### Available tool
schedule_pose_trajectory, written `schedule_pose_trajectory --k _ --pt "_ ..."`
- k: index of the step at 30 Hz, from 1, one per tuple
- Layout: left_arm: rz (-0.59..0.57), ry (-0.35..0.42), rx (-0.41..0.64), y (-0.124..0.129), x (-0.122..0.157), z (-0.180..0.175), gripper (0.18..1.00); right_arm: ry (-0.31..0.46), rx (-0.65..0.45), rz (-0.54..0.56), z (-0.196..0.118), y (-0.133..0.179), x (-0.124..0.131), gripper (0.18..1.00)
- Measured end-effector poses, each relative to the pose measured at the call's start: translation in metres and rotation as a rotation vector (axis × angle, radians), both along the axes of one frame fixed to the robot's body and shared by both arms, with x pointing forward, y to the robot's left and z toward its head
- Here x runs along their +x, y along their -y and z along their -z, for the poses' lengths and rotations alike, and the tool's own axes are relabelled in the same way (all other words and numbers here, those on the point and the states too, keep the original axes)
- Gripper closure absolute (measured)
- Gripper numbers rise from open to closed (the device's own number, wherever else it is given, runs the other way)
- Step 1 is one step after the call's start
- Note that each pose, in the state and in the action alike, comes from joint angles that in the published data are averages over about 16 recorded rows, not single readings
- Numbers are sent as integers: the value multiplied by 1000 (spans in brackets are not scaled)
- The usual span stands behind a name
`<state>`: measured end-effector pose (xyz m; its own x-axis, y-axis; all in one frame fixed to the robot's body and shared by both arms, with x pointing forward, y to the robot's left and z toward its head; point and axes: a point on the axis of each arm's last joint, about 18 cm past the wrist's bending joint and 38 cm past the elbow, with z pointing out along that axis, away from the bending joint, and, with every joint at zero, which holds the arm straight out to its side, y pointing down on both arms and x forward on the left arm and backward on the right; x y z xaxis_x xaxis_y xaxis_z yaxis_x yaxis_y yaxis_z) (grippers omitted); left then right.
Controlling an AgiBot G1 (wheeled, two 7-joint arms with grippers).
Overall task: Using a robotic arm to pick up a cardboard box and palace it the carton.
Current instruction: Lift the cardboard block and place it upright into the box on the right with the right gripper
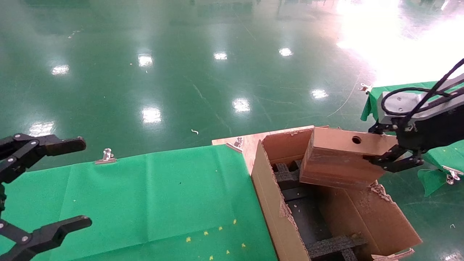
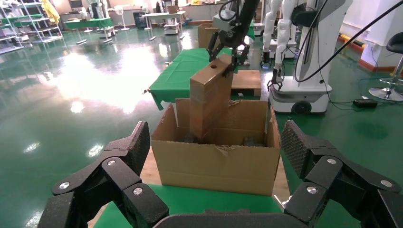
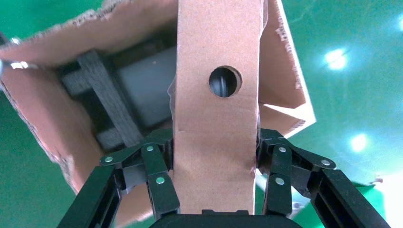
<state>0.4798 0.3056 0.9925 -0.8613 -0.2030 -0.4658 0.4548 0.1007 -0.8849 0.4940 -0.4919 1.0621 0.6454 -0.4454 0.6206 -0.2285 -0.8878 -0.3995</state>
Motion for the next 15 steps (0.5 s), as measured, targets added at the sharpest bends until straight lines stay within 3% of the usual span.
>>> schedule_pose_trajectory --k 15 --pt "0 0 0 0 0 0 184 5 356 494 48 9 15 779"
